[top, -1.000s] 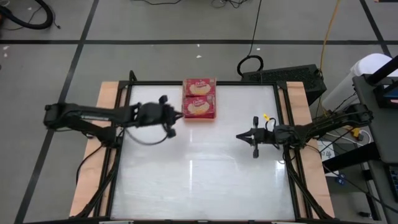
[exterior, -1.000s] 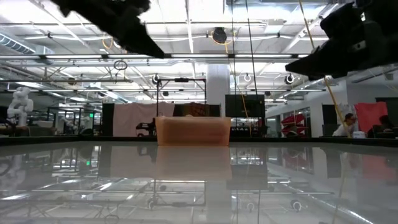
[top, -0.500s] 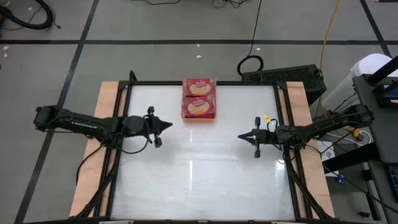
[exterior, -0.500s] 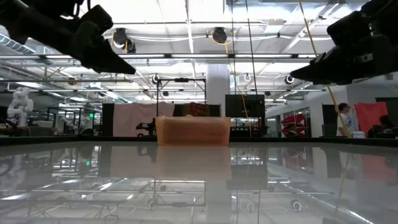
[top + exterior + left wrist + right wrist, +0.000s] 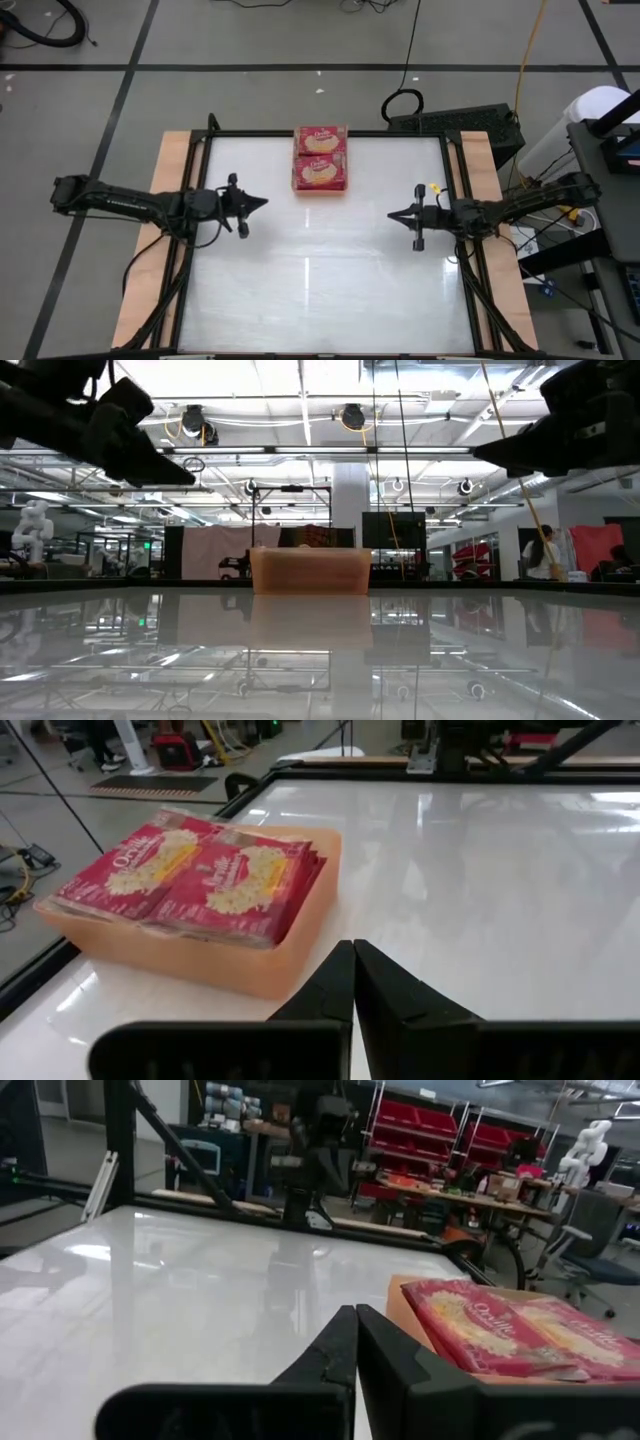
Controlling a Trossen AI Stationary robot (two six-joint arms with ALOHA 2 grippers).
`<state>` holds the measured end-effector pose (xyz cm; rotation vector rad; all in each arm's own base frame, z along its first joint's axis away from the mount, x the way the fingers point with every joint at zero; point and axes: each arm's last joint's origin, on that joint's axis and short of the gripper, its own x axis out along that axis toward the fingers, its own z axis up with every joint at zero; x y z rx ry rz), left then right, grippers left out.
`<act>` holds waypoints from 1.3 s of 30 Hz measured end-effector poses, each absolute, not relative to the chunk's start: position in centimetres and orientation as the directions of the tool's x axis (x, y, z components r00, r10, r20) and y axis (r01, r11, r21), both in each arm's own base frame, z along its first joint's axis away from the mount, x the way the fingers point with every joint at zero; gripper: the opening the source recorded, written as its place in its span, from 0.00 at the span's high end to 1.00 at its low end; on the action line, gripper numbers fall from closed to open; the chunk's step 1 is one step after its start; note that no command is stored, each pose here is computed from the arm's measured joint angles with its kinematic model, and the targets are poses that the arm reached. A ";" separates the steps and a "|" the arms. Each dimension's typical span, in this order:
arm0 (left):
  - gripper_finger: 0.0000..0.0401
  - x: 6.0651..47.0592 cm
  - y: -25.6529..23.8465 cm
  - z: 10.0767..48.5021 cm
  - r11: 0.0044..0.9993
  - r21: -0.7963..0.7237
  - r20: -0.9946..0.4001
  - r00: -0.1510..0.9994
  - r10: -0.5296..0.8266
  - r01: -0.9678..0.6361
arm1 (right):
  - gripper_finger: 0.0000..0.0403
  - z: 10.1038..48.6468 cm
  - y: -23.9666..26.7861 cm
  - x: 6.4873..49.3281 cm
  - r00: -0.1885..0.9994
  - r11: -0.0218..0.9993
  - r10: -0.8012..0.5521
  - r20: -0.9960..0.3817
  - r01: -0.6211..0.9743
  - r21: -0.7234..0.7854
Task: Sort popcorn bags into baskets
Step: Return to Home Position
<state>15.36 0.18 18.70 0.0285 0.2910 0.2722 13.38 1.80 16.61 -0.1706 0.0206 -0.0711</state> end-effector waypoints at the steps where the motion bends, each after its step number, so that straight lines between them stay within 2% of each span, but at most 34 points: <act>1: 0.98 15.1 0.2 18.4 0.963 0.066 -0.276 0.923 0.269 -0.261 | 1.00 16.7 1.8 13.3 0.997 0.984 -0.072 -0.009 0.070 -0.166; 12: 0.97 13.3 0.2 14.6 0.971 0.006 -0.196 0.952 0.237 -0.240 | 1.00 17.1 1.7 12.8 0.997 0.986 -0.072 0.025 0.075 -0.146; 16: 0.99 13.3 0.0 14.8 0.979 0.013 -0.184 0.962 0.201 -0.202 | 1.00 17.5 1.6 12.5 0.996 0.987 -0.072 0.059 0.080 -0.138; 20: 0.97 13.2 -0.1 15.1 0.981 0.033 -0.157 0.968 0.195 -0.192 | 1.00 18.1 1.5 12.0 0.991 0.983 -0.078 0.109 0.095 -0.159; 26: 0.99 12.9 -0.1 15.6 0.980 0.048 -0.113 0.974 0.196 -0.192 | 1.00 18.3 1.0 11.0 0.976 0.975 -0.176 0.127 0.191 -0.118; 34: 0.96 12.4 -0.1 16.0 0.979 0.064 -0.087 0.976 0.198 -0.193 | 1.00 18.0 1.0 9.5 0.986 0.988 -0.104 0.132 0.118 -0.103; 39: 0.99 12.2 -0.1 15.9 0.980 0.065 -0.095 0.976 0.196 -0.190 | 1.00 17.7 0.7 9.6 0.991 0.988 -0.089 0.099 0.100 -0.115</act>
